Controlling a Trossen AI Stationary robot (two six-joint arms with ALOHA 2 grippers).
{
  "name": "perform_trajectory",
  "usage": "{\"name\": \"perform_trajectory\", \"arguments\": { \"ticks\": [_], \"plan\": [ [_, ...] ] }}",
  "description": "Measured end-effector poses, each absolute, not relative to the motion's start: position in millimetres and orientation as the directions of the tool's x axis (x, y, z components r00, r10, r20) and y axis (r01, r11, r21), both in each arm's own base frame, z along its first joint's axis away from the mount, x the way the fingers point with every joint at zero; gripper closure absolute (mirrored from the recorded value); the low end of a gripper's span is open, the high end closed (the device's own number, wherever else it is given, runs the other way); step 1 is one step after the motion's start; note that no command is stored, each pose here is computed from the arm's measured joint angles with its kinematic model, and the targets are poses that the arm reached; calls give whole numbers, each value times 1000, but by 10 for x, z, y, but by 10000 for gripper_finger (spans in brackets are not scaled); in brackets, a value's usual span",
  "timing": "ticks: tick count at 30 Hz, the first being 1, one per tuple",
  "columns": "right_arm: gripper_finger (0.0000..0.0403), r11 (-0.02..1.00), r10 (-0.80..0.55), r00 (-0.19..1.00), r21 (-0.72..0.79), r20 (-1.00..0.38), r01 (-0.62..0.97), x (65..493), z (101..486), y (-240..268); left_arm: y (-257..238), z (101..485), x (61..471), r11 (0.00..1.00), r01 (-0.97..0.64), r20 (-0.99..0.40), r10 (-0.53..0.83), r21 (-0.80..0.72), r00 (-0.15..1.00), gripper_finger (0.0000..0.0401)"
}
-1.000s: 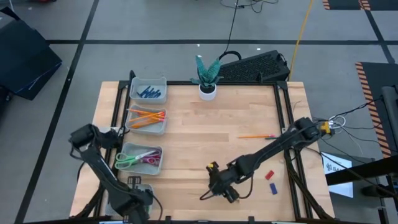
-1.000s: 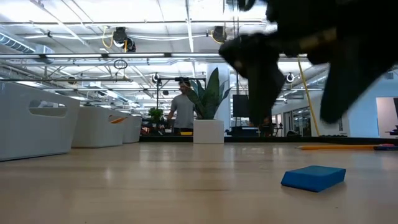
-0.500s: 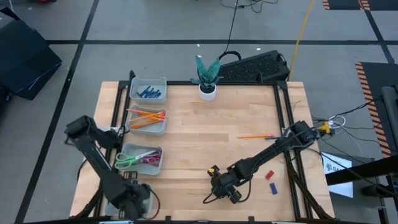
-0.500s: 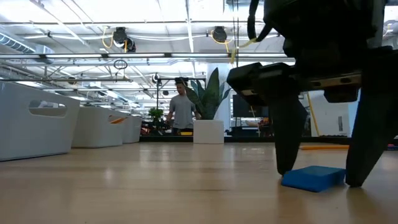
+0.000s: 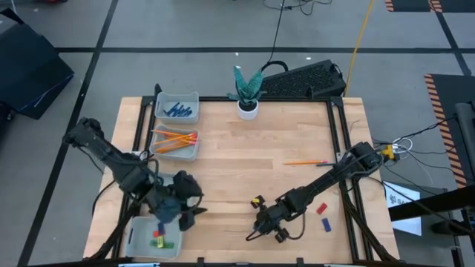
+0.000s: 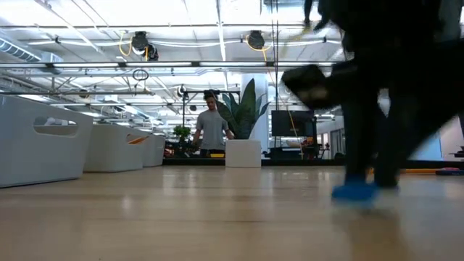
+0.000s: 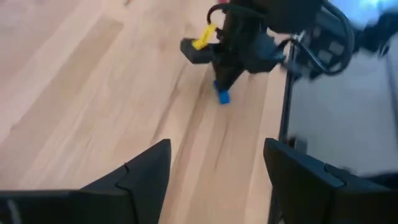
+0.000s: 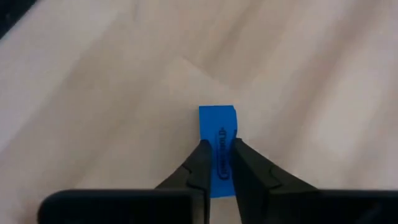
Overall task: Sort crayons/erasers/pens/pencils in bins
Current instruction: Put the blue eraser into the bottom
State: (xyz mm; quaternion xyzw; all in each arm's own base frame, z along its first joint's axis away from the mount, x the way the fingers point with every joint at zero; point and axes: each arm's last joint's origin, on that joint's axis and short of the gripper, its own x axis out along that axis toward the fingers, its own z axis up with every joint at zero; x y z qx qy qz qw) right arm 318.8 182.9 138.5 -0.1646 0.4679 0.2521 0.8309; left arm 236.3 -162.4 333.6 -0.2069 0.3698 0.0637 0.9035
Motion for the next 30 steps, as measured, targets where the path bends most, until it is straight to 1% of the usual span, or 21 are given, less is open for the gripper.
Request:
{"name": "perform_trajectory", "arguments": {
  "ticks": [1,3,6,8,11,13,16,20,23,26,28,30],
  "plan": [
    [368,832,240,462,-64,-854,-551,3157,1487,1805,-1596,3350,2408,896,-277,-679,-35,-346,734,140],
    [365,863,209,579,-130,-788,-488,3148,1799,1771,-1541,3373,2484,854,-320,-653,-29,-409,757,136],
    [363,899,121,720,-232,-684,-371,3061,2241,1668,-1433,3368,2665,736,-401,-613,-24,-545,790,135],
    [365,913,59,792,-288,-608,-289,2993,2482,1597,-1372,3334,2749,668,-443,-604,-12,-598,797,135],
    [370,930,-28,860,-329,-509,-165,2863,2796,1482,-1290,3404,2925,546,-418,-506,-11,-726,863,135],
    [371,936,-76,881,-338,-467,-99,2799,2928,1413,-1241,3445,2996,485,-394,-456,-11,-781,890,135],
    [371,950,-115,899,-312,-423,-25,2726,3058,1345,-1157,3457,3138,390,-364,-392,8,-846,920,135],
    [379,966,-120,919,-256,-376,21,2648,3203,1281,-1105,3444,3281,318,-316,-332,4,-894,943,135],
    [394,975,-123,920,-218,-372,42,2643,3220,1258,-1100,3361,3385,305,-315,-332,-7,-899,943,135],
    [402,979,-123,923,-195,-364,53,2638,3237,1253,-1102,3219,3476,311,-357,-374,5,-881,927,135],
    [401,980,-123,912,-195,-392,49,2623,3207,1254,-1098,3148,3524,318,-375,-392,12,-871,920,135],
    [399,980,-132,881,-195,-454,46,2583,3138,1253,-1097,3103,3547,333,-388,-407,14,-860,913,135]
  ]
}}
